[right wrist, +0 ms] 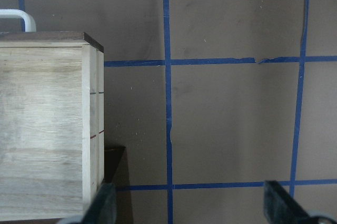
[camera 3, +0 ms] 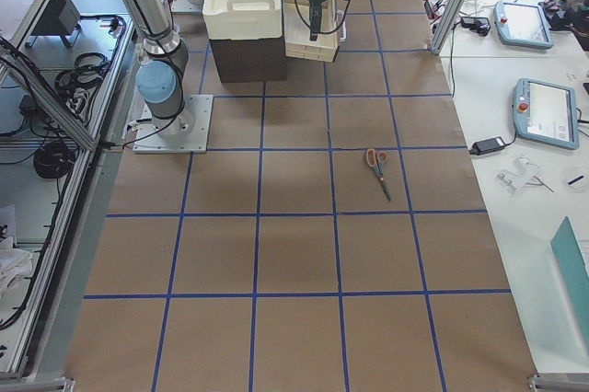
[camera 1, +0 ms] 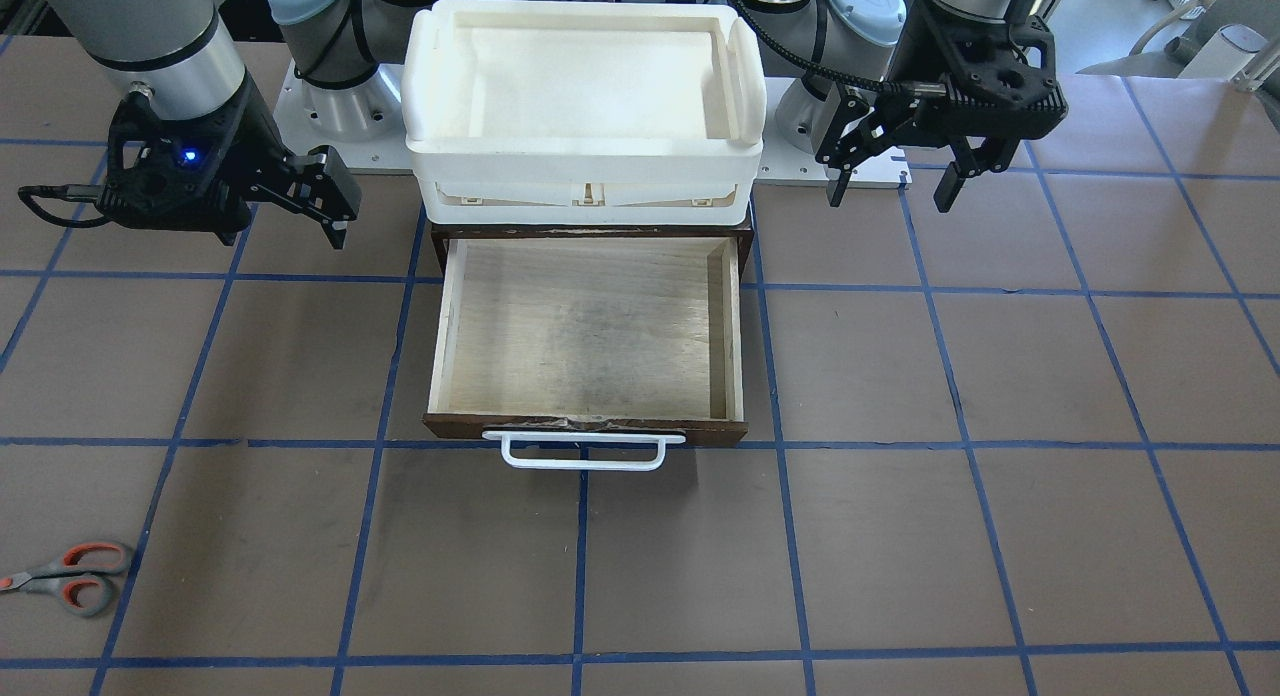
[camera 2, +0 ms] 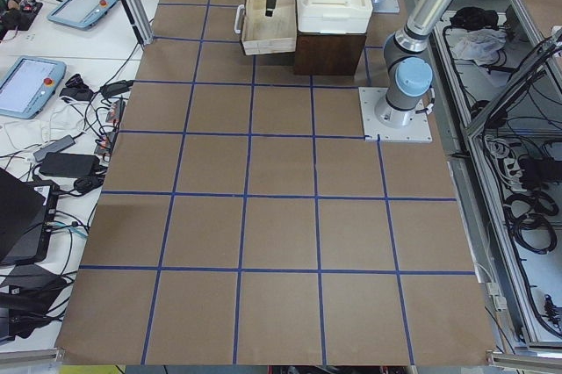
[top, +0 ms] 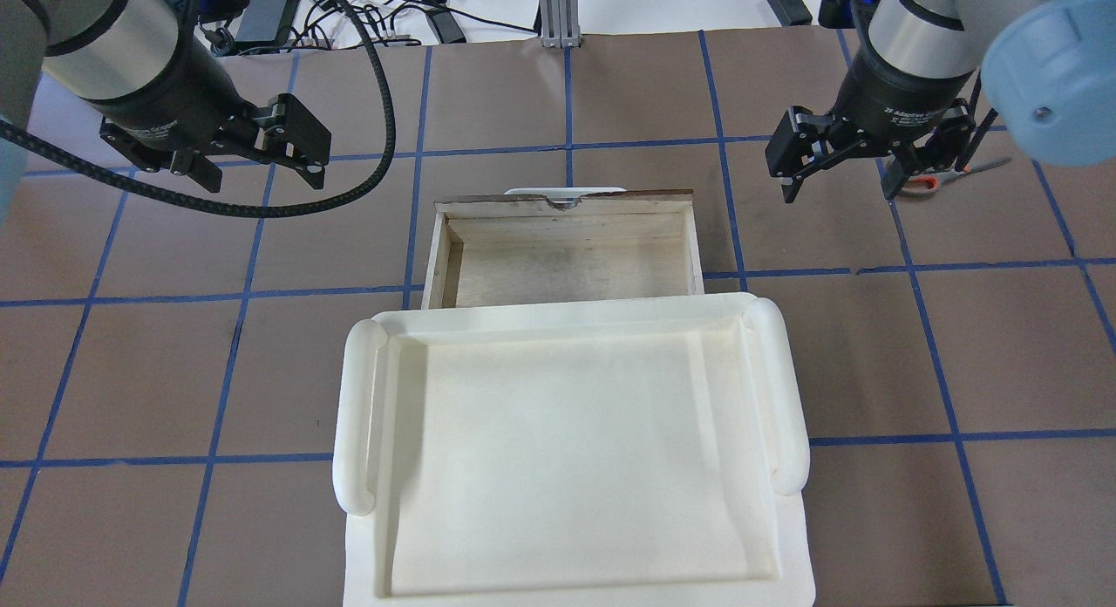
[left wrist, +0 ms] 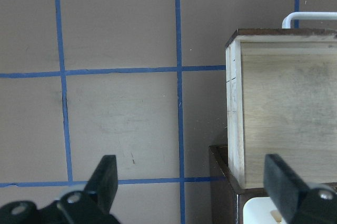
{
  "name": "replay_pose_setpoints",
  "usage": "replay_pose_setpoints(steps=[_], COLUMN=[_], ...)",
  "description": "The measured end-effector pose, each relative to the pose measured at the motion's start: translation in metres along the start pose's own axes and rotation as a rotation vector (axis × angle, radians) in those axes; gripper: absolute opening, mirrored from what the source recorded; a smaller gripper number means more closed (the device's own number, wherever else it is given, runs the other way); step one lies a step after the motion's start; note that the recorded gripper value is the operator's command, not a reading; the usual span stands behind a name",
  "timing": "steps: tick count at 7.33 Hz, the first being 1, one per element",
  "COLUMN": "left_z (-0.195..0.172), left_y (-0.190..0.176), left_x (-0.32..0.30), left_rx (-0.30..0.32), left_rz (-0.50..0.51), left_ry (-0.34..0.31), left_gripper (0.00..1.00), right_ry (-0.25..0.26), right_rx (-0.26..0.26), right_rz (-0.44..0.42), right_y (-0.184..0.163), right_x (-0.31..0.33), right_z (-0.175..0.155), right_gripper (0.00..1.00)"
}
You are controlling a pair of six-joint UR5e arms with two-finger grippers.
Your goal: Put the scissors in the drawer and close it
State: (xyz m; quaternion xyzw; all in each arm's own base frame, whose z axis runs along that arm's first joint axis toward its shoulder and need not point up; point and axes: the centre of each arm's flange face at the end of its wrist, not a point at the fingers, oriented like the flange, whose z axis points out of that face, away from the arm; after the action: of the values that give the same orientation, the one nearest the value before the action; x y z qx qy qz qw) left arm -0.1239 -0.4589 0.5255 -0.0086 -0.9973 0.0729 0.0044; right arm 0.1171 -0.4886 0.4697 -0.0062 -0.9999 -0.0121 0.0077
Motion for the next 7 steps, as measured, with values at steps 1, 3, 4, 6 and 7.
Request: replay_pose_setpoints(steps=[1, 3, 4, 6, 7], left_z=[0.0, 0.0, -0.001, -0.003, -0.004], left_y=[0.0, 0.001, 0.001, 0.002, 0.002], left_x=[0.0, 0.0, 0.0, 0.0, -0.001], left_rx=[-0.002, -0.003, -0.001, 0.002, 0.004], left_rz=[0.0, 0.0, 0.001, 0.0, -0.001], left_ry=[0.0, 0.0, 0.0, 0.0, -0.001], left_gripper=[1.0, 1.0, 1.0, 1.0, 1.0], right_ry=[0.004, 0.012, 0.007, 0.008, 0.007], right_rx=[0.0, 0.0, 0.0, 0.01, 0.011], right_rz=[0.002, -0.073, -0.162, -0.368, -0.481], right_y=[-0.001, -0.009, -0.015, -0.028, -0.039], right_x=[0.003, 0.029, 0.059, 0.107, 0.117], right_z=[0.0, 0.002, 0.003, 0.01, 0.021], right_gripper=[1.0, 1.0, 1.0, 1.0, 1.0])
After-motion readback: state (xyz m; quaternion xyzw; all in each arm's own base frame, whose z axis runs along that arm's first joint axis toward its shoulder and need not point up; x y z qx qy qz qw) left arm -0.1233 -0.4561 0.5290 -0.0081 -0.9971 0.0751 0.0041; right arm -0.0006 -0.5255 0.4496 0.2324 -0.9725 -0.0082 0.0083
